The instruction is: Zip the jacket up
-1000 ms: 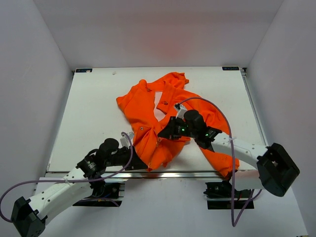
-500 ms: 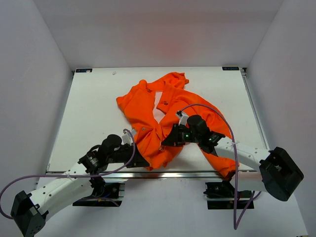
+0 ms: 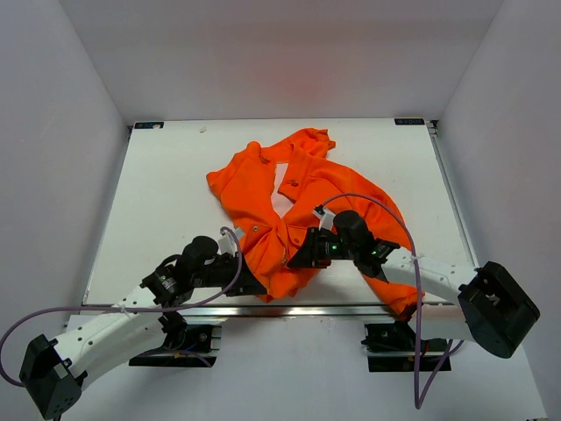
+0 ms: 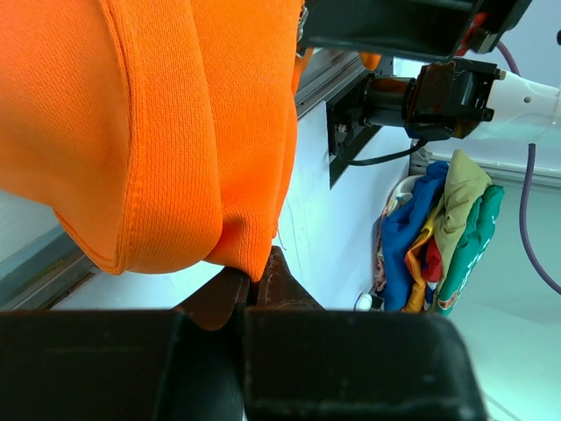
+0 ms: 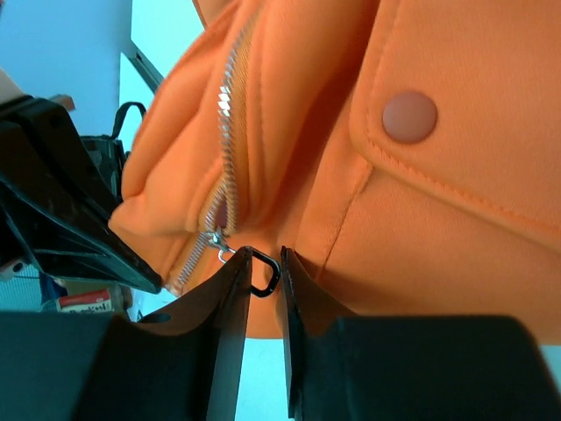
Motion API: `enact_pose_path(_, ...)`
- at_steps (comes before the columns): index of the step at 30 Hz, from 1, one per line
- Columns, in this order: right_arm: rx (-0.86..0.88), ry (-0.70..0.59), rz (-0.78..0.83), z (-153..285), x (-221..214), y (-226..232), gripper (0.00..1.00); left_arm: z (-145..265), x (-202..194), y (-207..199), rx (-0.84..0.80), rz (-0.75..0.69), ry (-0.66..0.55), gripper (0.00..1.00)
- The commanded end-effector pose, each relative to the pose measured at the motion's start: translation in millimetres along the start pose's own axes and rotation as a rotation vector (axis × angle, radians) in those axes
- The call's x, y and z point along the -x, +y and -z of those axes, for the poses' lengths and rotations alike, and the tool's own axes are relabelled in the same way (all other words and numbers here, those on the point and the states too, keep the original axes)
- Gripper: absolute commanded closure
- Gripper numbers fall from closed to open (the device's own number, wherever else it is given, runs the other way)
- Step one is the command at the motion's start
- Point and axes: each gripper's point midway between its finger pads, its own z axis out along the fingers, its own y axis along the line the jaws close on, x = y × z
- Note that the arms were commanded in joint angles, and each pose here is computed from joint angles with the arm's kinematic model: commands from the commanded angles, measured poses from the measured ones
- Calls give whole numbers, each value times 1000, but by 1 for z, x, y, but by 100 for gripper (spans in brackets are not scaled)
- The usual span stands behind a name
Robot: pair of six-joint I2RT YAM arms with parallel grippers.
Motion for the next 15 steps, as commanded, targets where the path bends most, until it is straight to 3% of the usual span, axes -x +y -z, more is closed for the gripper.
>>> enact_pose_path(1,57,2,19,5,-2,13,74,3,13,-16,-34,-35,-42,100)
enact_pose_path(9,106,-11,40,1,5,23,78,2,14,-17,-32,-42,-38,100)
enact_pose_path(15,121,-2,91,3,2,23,72,2,13,-17,-34,-44,-35,100)
